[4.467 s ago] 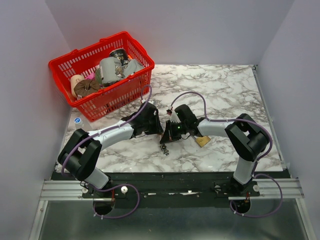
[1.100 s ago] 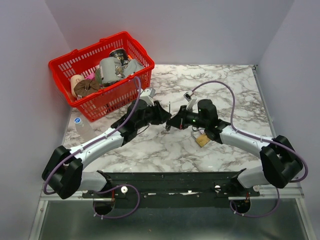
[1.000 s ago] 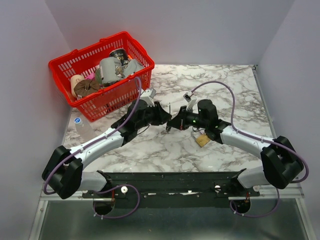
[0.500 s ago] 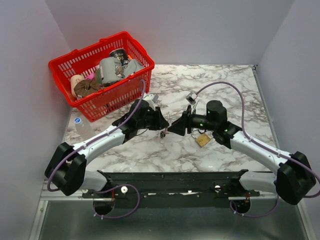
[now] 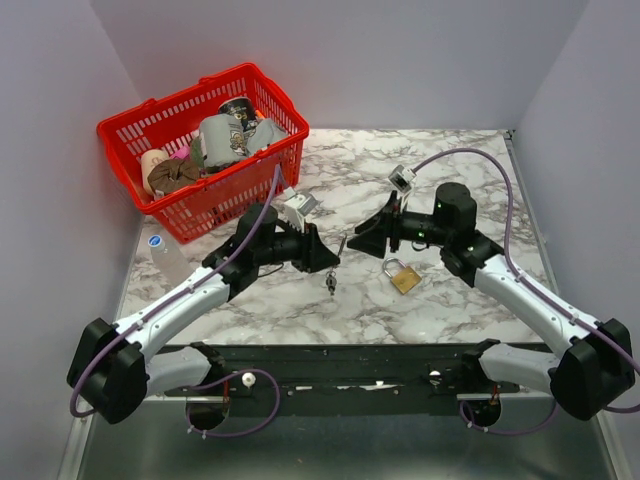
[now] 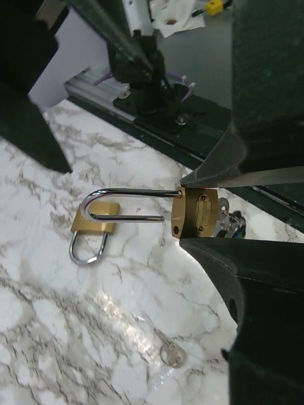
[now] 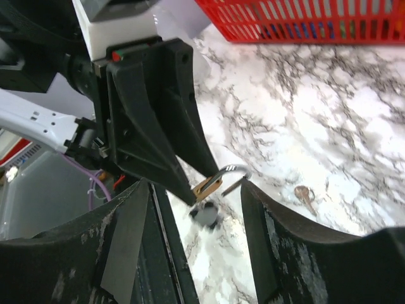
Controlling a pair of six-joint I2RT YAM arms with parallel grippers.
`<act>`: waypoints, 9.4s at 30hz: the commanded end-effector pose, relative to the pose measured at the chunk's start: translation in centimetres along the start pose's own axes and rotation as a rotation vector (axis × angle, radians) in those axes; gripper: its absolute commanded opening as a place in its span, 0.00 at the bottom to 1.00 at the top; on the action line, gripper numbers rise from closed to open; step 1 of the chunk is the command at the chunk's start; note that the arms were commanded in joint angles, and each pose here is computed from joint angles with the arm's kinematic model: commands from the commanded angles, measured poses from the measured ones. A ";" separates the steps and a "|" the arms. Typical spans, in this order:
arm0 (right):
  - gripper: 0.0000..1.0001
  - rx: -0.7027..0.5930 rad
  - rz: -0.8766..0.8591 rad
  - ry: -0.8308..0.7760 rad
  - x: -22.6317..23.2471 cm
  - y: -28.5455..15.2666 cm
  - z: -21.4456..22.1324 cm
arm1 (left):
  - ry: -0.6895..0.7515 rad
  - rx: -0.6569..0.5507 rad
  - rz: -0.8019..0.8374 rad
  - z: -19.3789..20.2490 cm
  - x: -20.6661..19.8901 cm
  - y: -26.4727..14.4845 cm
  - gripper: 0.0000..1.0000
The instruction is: Unlock with the key
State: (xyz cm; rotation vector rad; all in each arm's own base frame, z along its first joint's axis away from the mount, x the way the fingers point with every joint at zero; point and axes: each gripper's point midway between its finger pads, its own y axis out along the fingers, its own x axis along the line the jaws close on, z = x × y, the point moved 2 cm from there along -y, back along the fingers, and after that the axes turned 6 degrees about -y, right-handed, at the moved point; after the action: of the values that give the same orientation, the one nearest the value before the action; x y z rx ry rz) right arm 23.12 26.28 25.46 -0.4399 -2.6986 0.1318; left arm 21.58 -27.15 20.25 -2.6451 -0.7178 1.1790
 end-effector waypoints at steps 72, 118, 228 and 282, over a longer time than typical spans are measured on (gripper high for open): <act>0.01 0.310 0.120 0.153 -10.4 14.3 9.7 | -0.167 -0.049 -0.851 3.2 13.6 -3.9 0.00; 0.10 0.405 0.099 0.327 -16.9 15.6 14.3 | -0.154 -0.021 -0.784 3.5 14.8 -1.4 0.86; 0.01 0.602 0.597 -0.113 -9.5 10.1 17.3 | -0.040 -0.075 -0.468 -5.0 10.1 -6.2 0.98; 0.01 0.134 -0.002 0.272 1.5 1.5 5.0 | 0.020 -0.116 0.191 0.7 -1.6 1.2 0.89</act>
State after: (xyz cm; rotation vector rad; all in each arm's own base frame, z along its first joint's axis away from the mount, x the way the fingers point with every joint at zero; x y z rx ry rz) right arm 21.80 27.86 19.34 -0.5336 -2.3838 0.2715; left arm 21.91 -28.14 19.44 -2.7976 -0.7487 1.2722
